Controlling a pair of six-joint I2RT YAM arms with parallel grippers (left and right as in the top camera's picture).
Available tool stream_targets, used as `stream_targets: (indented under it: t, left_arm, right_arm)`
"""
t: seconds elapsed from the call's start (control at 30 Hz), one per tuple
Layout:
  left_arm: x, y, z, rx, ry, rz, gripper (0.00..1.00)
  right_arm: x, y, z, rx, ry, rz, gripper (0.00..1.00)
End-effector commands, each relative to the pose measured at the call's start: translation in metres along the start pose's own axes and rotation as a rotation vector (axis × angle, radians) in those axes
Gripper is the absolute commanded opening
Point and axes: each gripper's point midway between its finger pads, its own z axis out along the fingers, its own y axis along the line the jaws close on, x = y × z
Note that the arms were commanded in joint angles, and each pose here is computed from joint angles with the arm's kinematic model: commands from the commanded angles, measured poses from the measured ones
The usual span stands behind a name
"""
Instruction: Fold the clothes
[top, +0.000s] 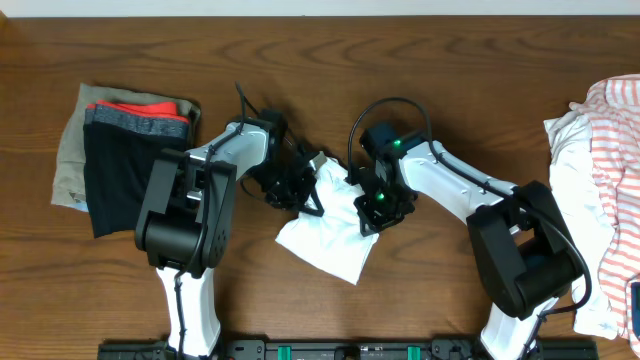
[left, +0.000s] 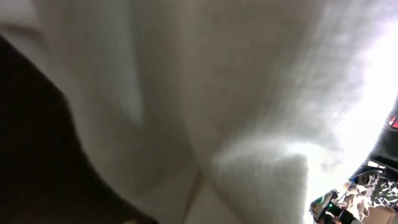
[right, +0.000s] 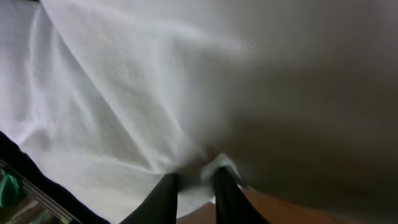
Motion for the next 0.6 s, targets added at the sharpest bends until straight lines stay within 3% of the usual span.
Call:
stream_targets:
  t: [0.0, 0.33, 0.57]
  left_arm:
    - [0.005, 0.022, -0.012, -0.149, 0.03, -0.017, 0.06]
    - [-0.014, 0.049, -0.13, -0.473, -0.208, -0.12, 0.06]
    - [0.002, 0.101, -0.205, -0.742, -0.281, -0.245, 0.06]
  right_arm:
    - [0.004, -0.002, 0.001, -0.004, 0.021, 0.022, 0.17]
    - [-0.014, -0.014, -0.096, -0.003, -0.233, 0.066, 0.2]
    - [0.002, -0.03, -0.158, 0.029, -0.406, 0.107, 0.23]
